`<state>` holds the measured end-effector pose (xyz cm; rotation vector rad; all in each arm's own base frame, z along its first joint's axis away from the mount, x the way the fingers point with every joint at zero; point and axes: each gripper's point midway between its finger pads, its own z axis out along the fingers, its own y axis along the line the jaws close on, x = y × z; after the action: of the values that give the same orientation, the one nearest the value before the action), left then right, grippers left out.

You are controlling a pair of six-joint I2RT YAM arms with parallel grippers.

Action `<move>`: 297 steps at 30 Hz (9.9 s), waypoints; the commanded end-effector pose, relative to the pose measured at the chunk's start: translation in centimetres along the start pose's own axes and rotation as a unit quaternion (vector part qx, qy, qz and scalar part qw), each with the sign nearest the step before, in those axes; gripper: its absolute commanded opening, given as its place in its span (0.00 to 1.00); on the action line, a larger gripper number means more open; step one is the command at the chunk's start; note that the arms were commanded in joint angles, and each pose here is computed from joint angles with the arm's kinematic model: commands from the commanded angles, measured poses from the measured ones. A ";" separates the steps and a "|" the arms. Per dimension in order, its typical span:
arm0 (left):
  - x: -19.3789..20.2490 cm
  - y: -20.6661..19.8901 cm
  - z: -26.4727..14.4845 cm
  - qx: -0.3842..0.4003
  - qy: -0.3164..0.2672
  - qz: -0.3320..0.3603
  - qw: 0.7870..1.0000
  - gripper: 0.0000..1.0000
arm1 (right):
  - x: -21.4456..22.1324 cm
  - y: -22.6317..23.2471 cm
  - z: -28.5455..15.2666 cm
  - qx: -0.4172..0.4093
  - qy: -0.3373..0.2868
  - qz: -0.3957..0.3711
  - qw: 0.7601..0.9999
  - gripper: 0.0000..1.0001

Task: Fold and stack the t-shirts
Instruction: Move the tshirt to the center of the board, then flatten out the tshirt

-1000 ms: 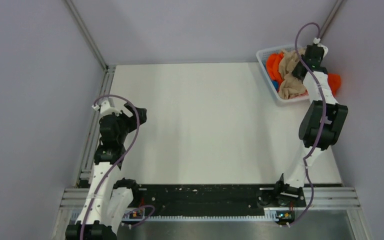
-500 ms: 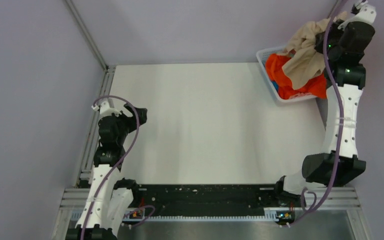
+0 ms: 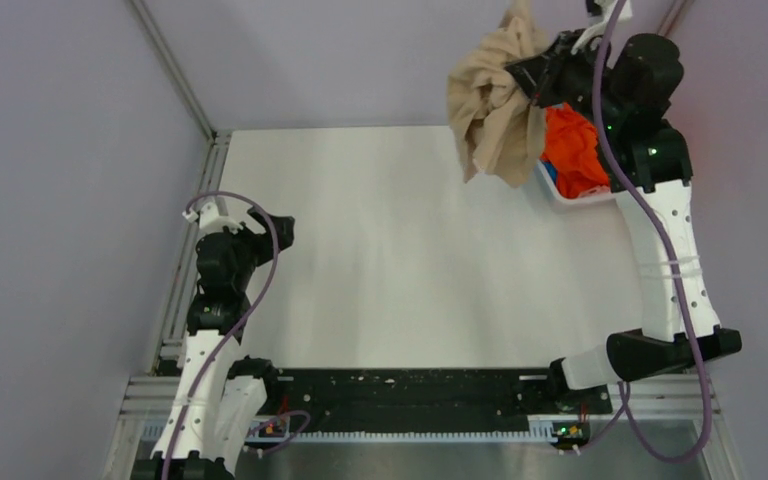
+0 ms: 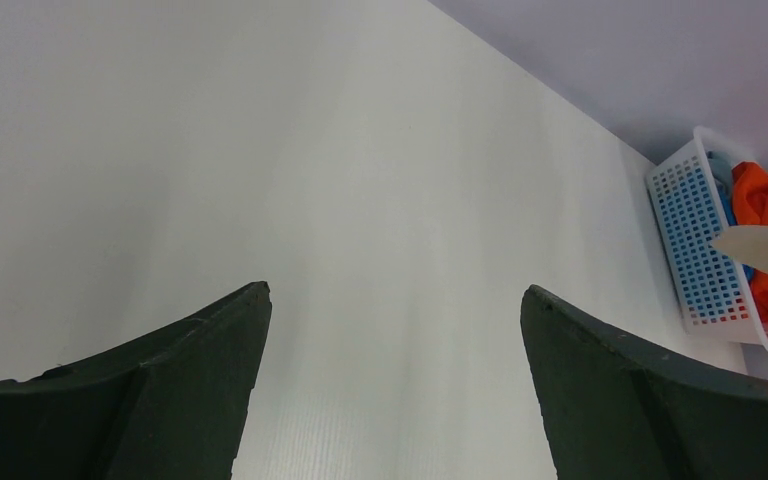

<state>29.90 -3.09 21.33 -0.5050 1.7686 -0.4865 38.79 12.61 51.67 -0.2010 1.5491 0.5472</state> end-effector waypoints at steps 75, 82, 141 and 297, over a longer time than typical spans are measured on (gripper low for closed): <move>25.5 1.1 6.8 -0.204 0.413 0.142 0.876 0.55 | 33.6 -7.8 -14.1 0.298 0.130 0.075 0.943 0.99; 22.9 0.8 7.8 -0.211 0.357 0.155 0.897 0.00 | 34.8 -5.3 -13.0 0.221 0.173 0.068 0.957 0.92; -25.9 -13.4 -21.0 0.060 -0.339 0.043 0.938 0.00 | -10.8 3.6 -20.9 0.134 -0.252 -0.032 0.958 0.00; 15.2 -6.4 1.6 -0.100 0.198 0.107 0.969 0.99 | 34.0 -7.7 -3.8 0.207 0.155 0.093 0.961 0.99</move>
<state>23.82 -18.00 7.61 -0.3638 2.4155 -0.3560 35.78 9.64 13.92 0.2661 2.0548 0.2412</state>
